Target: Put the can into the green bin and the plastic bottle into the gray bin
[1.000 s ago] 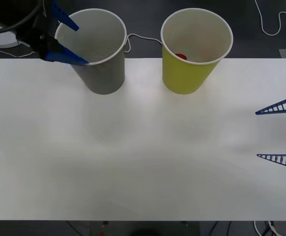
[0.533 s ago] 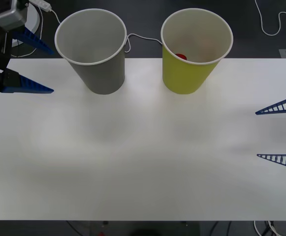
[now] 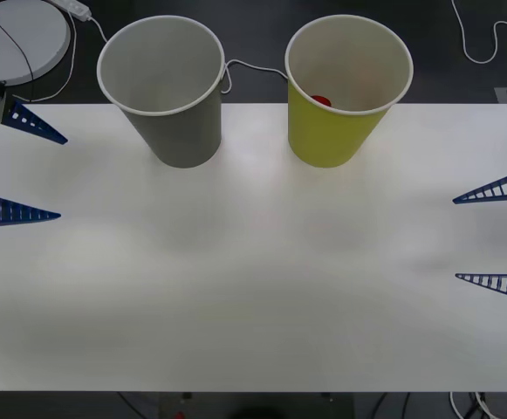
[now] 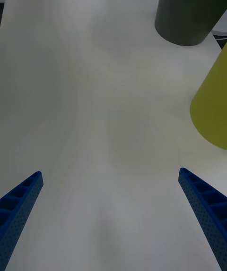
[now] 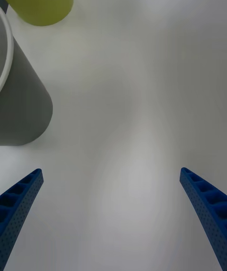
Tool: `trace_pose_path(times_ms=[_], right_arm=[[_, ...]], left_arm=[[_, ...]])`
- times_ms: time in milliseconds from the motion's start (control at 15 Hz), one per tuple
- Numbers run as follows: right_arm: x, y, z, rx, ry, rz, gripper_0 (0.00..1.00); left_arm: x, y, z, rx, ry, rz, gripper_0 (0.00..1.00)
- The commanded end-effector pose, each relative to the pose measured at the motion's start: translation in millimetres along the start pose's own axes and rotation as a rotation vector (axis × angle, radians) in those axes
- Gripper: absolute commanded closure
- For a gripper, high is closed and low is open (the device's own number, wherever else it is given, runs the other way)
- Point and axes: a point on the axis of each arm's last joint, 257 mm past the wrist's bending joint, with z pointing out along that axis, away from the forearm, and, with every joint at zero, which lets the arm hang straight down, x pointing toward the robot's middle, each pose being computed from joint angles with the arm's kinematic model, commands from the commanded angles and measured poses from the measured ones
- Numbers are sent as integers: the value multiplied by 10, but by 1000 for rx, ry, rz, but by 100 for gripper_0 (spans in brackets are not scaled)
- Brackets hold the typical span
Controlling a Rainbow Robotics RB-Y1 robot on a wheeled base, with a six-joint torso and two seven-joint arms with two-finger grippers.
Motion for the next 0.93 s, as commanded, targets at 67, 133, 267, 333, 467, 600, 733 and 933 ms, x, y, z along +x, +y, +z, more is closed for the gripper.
trace_pose_path(times_ms=[67, 133, 267, 333, 467, 600, 733, 933], right_arm=[[0, 0, 0, 0, 0, 0, 0], [0, 0, 0, 0, 0, 0, 0], [0, 0, 0, 0, 0, 0, 0], [0, 0, 0, 0, 0, 0, 0], [0, 0, 0, 0, 0, 0, 0], [0, 0, 0, 0, 0, 0, 0], [0, 0, 0, 0, 0, 0, 0], [0, 0, 0, 0, 0, 0, 0]], left_arm=[[47, -174, 0, 15, -10, 8, 0], [66, -214, 11, 24, -16, 7, 0], [149, -246, 27, 38, -38, 20, 0], [181, -261, 46, 45, -56, 17, 0], [242, -256, 112, 46, -84, 23, 0], [263, -271, 199, 53, -103, 21, 0], [263, -277, 252, 54, -104, 24, 0], [251, -273, 333, 49, -112, 23, 0]])
